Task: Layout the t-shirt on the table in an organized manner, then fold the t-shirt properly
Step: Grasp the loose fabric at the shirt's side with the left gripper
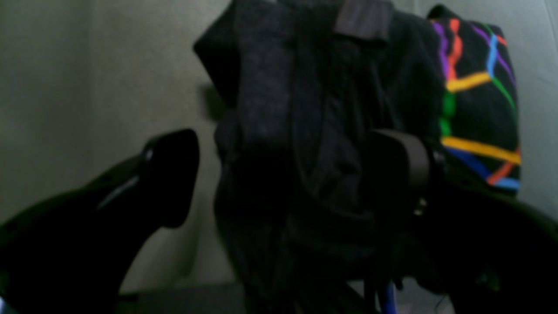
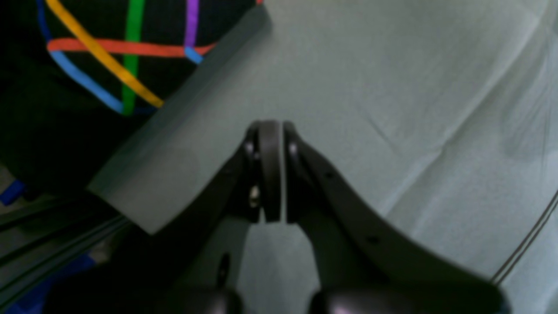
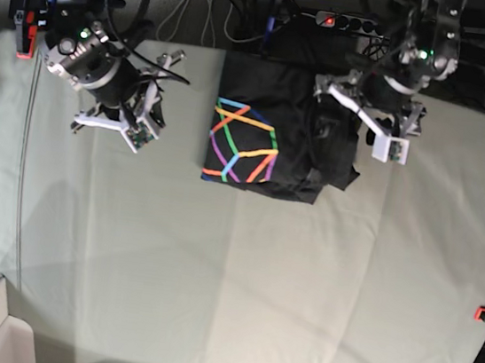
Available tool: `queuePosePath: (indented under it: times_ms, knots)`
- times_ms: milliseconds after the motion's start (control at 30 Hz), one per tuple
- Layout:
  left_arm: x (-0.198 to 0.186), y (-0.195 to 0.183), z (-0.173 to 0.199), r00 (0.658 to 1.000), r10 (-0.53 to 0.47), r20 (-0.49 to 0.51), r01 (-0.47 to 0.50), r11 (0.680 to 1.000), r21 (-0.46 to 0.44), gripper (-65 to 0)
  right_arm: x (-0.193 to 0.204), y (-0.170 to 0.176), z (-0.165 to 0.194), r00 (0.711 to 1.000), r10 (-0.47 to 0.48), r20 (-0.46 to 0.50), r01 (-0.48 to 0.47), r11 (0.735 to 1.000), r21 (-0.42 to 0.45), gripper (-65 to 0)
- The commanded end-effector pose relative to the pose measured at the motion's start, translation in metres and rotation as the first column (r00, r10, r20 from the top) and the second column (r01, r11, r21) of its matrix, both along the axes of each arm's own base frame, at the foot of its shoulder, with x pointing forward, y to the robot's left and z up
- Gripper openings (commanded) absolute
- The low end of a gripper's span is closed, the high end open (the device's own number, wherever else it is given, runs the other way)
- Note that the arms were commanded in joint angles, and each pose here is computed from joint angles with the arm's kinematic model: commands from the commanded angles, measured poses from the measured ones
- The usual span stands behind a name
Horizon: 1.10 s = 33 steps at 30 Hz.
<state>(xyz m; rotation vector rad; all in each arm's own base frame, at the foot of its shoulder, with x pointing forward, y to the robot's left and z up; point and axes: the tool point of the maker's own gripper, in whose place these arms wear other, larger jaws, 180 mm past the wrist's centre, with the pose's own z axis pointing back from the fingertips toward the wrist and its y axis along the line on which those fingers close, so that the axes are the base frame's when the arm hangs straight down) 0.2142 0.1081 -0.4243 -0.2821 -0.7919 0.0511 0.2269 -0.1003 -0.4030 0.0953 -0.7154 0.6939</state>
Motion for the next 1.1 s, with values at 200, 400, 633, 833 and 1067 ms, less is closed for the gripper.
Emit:
queuePosePath:
  times_ms: [200, 400, 633, 833, 1067]
  knots:
    - [0.002, 0.002, -0.003, 1.000, 0.004, 0.002, -0.004, 1.000, -0.003, -7.8, 0.005, 0.005, 0.010, 0.999, 0.019, 0.036, -0.020, 1.000, 0.022, -65.0]
    - [0.022, 0.000, 0.005, 0.999, 0.009, 0.045, -0.009, 1.000, -0.010, -7.4, 0.005, 0.005, 0.010, 0.999, 0.021, 0.037, -0.021, 1.000, 0.022, -65.0]
    - [0.037, -0.016, -0.016, 1.000, 0.025, -0.002, -0.025, 0.998, -0.056, -7.4, 0.005, 0.006, 0.010, 0.999, 0.020, 0.037, -0.021, 0.999, 0.024, -65.0]
    - [0.020, -0.033, -0.050, 0.995, -0.011, -0.100, 0.004, 0.998, -0.070, -7.3, 0.006, 0.004, 0.011, 0.999, 0.022, 0.038, -0.022, 1.000, 0.020, -65.0]
    - [0.007, -0.035, -0.065, 0.989, -0.017, -0.149, 0.007, 0.998, -0.070, -11.2, 0.008, 0.004, 0.011, 0.999, 0.022, 0.042, -0.022, 1.000, 0.019, -65.0]
